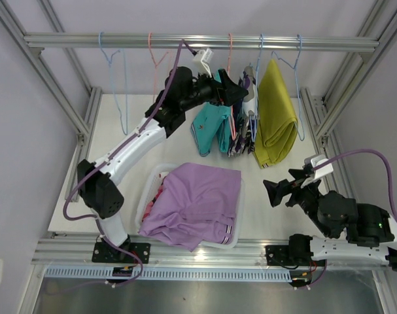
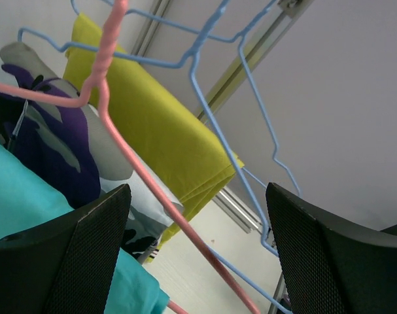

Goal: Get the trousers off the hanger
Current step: Pick up the hanger from the clothesline.

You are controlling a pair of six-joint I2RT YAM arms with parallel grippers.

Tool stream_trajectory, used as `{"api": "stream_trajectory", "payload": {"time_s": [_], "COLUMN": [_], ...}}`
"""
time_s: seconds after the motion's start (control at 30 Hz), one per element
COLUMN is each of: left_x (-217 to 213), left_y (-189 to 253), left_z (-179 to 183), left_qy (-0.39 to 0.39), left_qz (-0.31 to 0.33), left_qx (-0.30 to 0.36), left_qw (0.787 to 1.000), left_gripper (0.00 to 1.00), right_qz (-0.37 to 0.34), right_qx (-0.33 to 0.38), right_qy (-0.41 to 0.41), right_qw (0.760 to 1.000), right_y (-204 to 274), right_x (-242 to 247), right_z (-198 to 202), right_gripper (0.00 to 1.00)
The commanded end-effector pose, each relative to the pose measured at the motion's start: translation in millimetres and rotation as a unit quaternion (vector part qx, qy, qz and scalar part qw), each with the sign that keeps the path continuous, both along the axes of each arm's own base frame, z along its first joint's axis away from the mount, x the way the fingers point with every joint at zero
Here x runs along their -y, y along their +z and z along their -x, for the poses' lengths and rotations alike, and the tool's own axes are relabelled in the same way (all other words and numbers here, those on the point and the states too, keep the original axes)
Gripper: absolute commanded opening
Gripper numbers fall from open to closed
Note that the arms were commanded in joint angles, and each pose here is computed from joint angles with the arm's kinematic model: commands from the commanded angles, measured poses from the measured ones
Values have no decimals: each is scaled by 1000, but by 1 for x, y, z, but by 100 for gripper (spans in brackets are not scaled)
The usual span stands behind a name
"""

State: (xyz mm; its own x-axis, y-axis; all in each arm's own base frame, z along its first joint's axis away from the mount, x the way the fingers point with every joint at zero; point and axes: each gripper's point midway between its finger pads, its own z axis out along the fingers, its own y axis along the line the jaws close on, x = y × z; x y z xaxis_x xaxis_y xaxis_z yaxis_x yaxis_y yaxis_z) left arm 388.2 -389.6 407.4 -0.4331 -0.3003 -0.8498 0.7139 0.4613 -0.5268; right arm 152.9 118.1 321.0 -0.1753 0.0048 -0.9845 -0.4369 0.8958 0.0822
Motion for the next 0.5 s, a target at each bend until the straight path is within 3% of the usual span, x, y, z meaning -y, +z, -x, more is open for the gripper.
{"api": "stream_trajectory", "payload": {"time_s": [0.0,0.1,0.13,0.23,0.33,0.47], "left_x": [9,13,15,17,12,8], "left_y": [22,13,13,12,18,28], "left_z": [5,7,10,20,28,38], "left_qy": [-21,-34,-44,-86,-116,-132], "left_qz": [27,34,39,77,123,137], "left_qx": [10,-6,-9,-32,-42,-38], "left_qw": [999,999,998,993,985,981], "left_gripper": [88,82,73,59,49,40], "right_qz": [-13,-13,-10,-7,-8,-15], "right_qx": [7,11,12,12,13,13], "right_qy": [-1,1,3,6,12,14], "right_qw": [1000,1000,1000,1000,1000,1000], "right_y": [3,2,2,-1,-3,-4], "right_x": [1,-1,-2,-5,-8,-7], "right_z": [-1,-1,-1,-1,0,0], "right_gripper": [92,93,93,95,96,96]}}
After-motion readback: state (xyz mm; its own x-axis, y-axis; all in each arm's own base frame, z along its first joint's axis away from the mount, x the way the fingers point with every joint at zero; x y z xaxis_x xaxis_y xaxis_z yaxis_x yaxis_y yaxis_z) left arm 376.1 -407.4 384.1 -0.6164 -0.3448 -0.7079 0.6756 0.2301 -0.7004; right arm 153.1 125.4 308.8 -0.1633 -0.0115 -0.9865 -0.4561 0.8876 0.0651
